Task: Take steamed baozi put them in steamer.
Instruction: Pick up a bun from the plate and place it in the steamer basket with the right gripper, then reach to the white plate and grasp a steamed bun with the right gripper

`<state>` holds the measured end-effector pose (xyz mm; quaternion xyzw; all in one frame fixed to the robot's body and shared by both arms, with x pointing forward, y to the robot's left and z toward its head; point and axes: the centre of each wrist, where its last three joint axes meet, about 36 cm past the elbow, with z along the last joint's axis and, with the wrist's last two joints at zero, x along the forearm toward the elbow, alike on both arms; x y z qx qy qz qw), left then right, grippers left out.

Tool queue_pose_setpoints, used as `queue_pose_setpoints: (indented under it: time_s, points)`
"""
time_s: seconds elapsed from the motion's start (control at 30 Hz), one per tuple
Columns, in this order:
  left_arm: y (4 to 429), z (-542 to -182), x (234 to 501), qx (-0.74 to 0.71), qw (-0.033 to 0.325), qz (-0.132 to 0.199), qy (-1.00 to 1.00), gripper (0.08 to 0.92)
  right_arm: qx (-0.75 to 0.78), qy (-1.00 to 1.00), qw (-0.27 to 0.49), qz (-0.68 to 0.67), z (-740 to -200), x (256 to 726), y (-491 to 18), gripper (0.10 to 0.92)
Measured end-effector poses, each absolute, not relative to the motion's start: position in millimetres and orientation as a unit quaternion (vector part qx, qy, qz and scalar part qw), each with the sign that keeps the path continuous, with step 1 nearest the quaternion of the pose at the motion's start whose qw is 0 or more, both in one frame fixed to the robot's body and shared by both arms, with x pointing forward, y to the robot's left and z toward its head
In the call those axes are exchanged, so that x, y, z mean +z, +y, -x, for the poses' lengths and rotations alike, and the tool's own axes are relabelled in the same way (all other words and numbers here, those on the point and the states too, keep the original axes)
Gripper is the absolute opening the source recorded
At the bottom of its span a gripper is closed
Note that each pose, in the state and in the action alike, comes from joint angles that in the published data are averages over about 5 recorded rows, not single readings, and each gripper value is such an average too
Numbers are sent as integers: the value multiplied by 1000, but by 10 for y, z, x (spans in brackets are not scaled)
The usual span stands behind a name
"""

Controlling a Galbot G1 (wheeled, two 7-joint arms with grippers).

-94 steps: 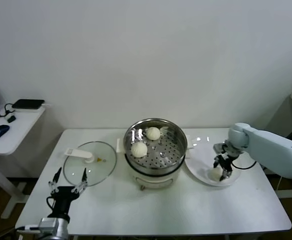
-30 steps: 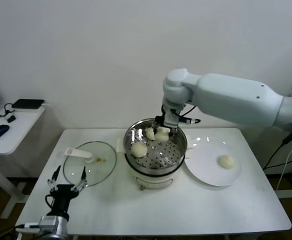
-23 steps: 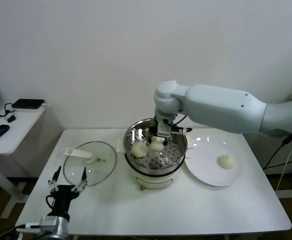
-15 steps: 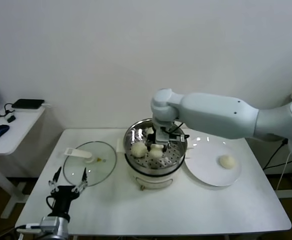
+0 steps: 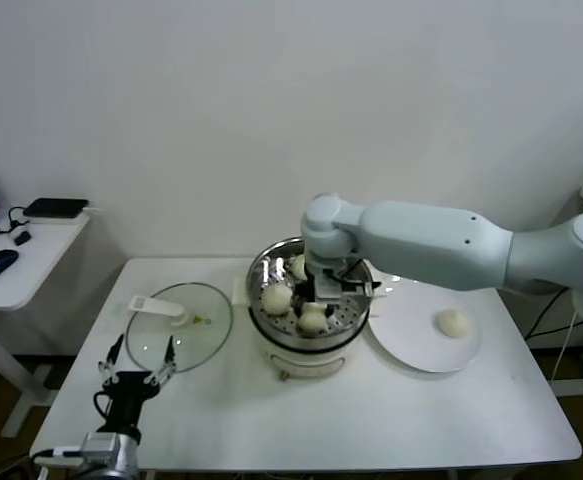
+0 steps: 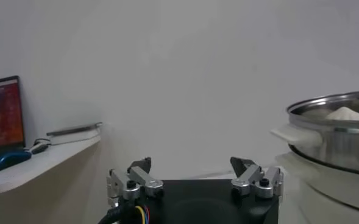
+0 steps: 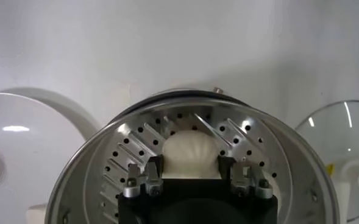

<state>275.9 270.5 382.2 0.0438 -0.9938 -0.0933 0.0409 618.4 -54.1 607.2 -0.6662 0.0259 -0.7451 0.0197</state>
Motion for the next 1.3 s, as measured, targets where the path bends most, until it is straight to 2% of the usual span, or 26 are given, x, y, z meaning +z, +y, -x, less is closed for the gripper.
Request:
queue_pose_setpoints:
  time_s: [0.23,0.7,1.03,1.3]
  points:
    - [2702,-2761,3817,-92,42,-44,-994,823,-742,21,27,669,-6183,6001,-549,616]
    - [2694,-2768,3810,-91,42,-44,-994,823,-740,24,37,671,-6219,6018,-605,818]
    - [2677,-2776,3823,-91,41,-42,-994,823,-742,44,27,669,-6331,6271,-766,823]
    - [2634,-2791,3847,-91,38,-37,-994,823,-740,119,-24,662,-6512,6671,-1077,823]
